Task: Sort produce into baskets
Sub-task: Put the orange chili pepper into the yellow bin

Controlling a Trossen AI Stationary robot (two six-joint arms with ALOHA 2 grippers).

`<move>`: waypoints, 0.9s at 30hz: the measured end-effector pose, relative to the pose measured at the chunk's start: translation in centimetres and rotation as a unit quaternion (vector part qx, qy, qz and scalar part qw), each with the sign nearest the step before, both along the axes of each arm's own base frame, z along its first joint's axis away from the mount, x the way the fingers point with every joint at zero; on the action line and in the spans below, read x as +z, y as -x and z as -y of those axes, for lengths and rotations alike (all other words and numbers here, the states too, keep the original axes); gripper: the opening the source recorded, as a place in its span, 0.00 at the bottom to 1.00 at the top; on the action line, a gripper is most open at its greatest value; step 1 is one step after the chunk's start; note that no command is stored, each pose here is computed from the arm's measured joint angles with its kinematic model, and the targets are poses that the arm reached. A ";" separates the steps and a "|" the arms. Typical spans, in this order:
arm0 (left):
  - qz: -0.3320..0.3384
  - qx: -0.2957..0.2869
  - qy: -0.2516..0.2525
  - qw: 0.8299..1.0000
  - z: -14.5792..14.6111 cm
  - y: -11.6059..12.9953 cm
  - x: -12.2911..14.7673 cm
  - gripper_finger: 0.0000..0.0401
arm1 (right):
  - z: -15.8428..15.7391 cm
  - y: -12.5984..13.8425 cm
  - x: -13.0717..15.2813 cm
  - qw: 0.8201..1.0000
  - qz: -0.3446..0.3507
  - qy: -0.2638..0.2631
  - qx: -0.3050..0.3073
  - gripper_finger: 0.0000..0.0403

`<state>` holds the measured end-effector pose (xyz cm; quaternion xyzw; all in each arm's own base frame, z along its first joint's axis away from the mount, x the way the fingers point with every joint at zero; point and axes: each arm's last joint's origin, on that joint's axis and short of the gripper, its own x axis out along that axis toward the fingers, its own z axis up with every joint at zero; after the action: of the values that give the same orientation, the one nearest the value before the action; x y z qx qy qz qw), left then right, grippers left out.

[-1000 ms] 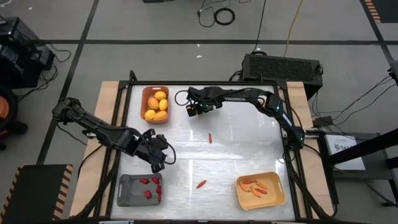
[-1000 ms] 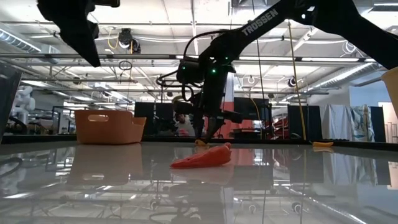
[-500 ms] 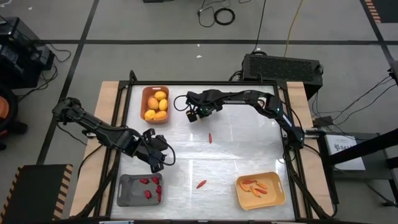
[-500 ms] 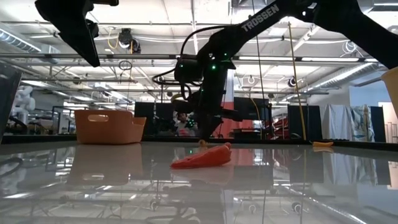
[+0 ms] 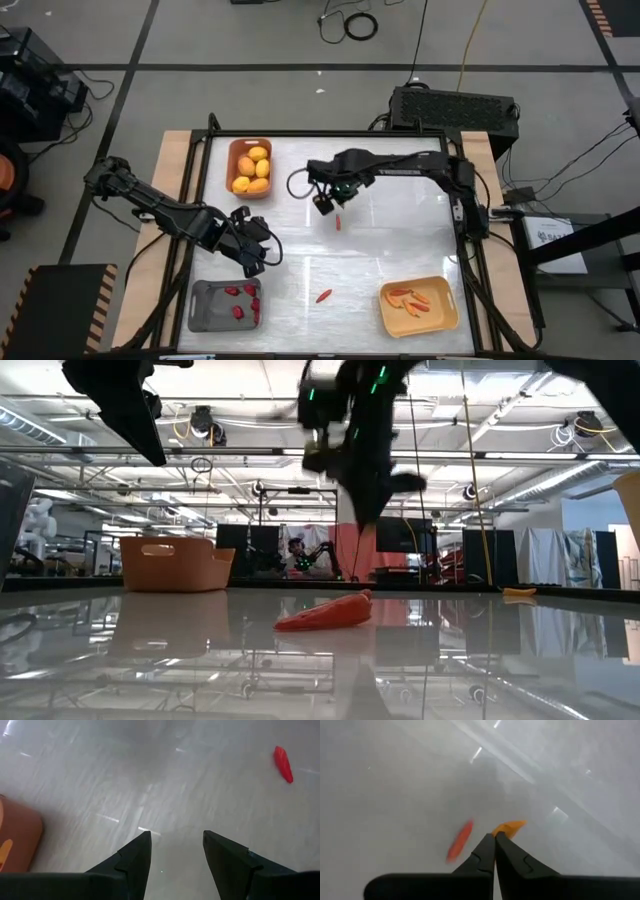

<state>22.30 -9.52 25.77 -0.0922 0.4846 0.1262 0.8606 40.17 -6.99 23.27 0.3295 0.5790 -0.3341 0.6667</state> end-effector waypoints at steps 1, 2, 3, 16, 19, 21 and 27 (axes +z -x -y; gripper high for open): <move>0.000 0.000 -0.002 1.000 0.0 0.0 0.0 0.47 | -1.0 0.4 0.9 1.000 -0.003 -0.001 0.008 0.00; 0.003 -0.004 -0.005 1.000 0.0 -0.1 0.0 0.47 | -1.9 0.9 1.6 1.000 -0.007 -0.001 0.017 0.00; 0.008 -0.007 -0.005 1.000 0.0 -0.1 0.1 0.47 | -2.9 1.2 2.2 1.000 -0.010 -0.001 0.029 0.00; 0.123 -0.050 -0.025 0.991 -0.4 -2.6 1.5 0.47 | -18.4 8.3 7.7 0.990 -0.051 -0.007 0.129 0.00; 0.152 -0.047 -0.027 0.987 -1.0 -3.3 1.9 0.47 | -22.1 10.2 7.7 0.990 -0.061 -0.012 0.130 0.00; 0.177 -0.037 -0.023 0.983 -1.4 -3.8 2.3 0.47 | -24.5 11.2 7.5 0.989 -0.052 -0.013 0.137 0.00; 0.256 -0.002 -0.005 0.967 -2.6 -5.1 3.6 0.47 | -29.8 14.5 5.3 0.994 -0.041 -0.024 0.102 0.00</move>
<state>27.44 -6.88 29.36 -0.1161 0.2473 0.0989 0.9569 25.68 22.82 28.59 0.2706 0.6447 -0.2631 0.6647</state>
